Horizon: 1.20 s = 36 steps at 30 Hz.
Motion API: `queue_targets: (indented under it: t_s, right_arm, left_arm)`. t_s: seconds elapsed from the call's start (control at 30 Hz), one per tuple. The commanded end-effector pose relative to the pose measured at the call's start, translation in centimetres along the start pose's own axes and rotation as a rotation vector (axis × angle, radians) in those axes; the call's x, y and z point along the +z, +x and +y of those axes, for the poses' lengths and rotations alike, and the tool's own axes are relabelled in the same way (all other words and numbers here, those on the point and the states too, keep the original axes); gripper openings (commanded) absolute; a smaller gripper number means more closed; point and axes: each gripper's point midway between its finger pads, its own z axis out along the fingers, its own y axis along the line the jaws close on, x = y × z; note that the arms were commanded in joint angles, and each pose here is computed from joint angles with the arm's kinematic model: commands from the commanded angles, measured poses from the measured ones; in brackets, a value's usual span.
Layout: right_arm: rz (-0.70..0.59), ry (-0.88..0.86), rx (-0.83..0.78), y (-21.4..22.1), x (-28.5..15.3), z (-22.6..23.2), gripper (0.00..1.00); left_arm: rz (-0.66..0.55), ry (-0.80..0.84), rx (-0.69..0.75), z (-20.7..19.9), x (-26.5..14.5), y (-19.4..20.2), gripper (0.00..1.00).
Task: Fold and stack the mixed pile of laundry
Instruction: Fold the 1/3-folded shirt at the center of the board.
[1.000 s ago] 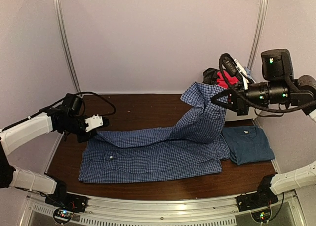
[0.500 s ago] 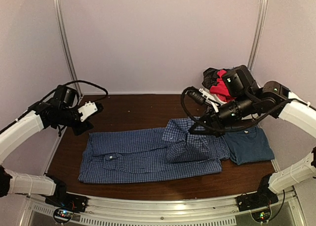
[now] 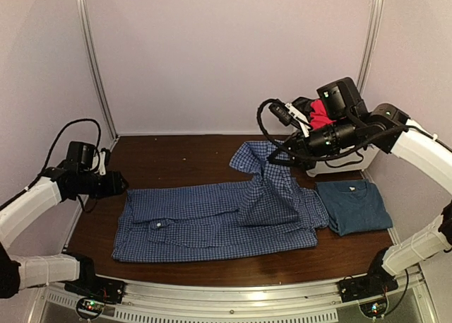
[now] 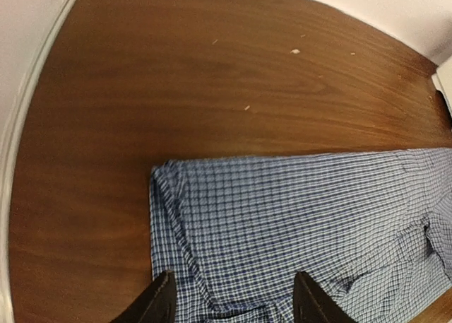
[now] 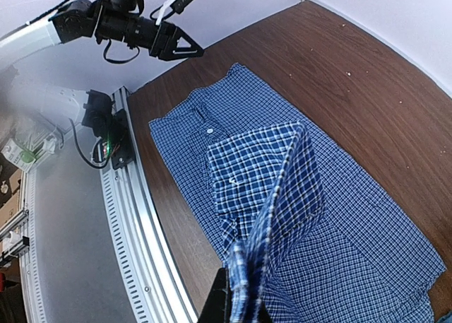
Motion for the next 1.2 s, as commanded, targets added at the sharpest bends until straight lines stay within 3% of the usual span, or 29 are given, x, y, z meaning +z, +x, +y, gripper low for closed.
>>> queue_targets:
  t_s: [0.0,0.23,0.37,0.67,1.17]
  right_arm:
    - [-0.057,0.016,-0.021,-1.8,-1.1,-0.5,0.0]
    - [-0.045,0.021,-0.028,-1.6,-1.0,-1.3,0.0]
    - [-0.042,0.023,-0.016,-1.5,-0.9,-1.6,0.0]
    - [-0.04,0.02,-0.013,-2.1,-1.0,-1.7,0.0]
    - [-0.033,0.017,-0.011,-2.6,-0.7,-2.1,0.0]
  left_arm:
    - [-0.034,0.131,-0.31,2.2,1.8,1.7,0.61]
    - [0.014,0.161,-0.374,4.2,4.7,4.2,0.57]
    - [-0.024,0.188,-0.376,4.3,5.7,3.5,0.54]
    - [0.017,0.141,-0.405,5.7,8.3,3.8,0.49]
    - [0.037,0.216,-0.408,5.2,10.6,4.3,0.35]
